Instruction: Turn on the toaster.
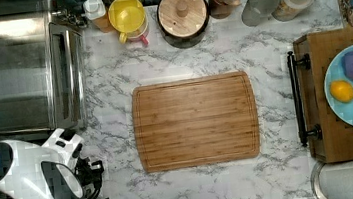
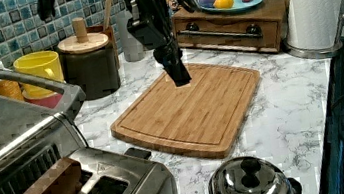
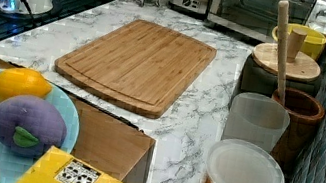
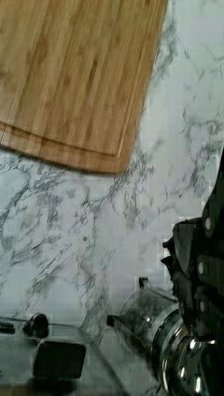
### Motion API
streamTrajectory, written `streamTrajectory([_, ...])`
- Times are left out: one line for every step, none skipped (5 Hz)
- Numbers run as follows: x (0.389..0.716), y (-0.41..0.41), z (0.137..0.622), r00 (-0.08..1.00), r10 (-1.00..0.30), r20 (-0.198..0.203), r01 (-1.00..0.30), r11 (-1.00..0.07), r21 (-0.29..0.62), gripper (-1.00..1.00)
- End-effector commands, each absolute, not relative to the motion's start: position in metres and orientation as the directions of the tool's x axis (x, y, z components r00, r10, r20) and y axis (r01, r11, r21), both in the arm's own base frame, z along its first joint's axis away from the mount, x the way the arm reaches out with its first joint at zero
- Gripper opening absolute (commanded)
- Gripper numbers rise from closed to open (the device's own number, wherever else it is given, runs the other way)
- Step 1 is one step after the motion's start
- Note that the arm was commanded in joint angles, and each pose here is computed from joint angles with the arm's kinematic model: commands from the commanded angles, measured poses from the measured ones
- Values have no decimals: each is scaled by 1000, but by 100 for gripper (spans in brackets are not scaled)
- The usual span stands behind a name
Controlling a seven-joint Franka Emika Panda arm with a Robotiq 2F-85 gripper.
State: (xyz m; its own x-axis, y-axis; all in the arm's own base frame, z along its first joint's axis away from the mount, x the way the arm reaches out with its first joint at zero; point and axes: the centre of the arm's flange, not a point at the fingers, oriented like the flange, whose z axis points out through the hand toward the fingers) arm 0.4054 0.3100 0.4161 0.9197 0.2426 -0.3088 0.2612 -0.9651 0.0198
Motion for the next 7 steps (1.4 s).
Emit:
streamTrajectory([415,350,446,981,92,-170,56,-977,-205,-100])
streamTrajectory([406,374,436,984,83,-158,48,-975,-216,-100])
streamTrajectory([399,389,418,990,53,-128,31,-985,-171,-100])
streamTrajectory([402,385,404,994,9,-109,-7,-989,-148,-100])
streamTrajectory([406,377,403,993,-27,-112,-43,-989,-143,-100])
streamTrajectory([404,370,396,996,-46,-79,-56,-989,-134,-100])
streamTrajectory([411,362,391,994,-60,-88,-71,-989,-133,-100])
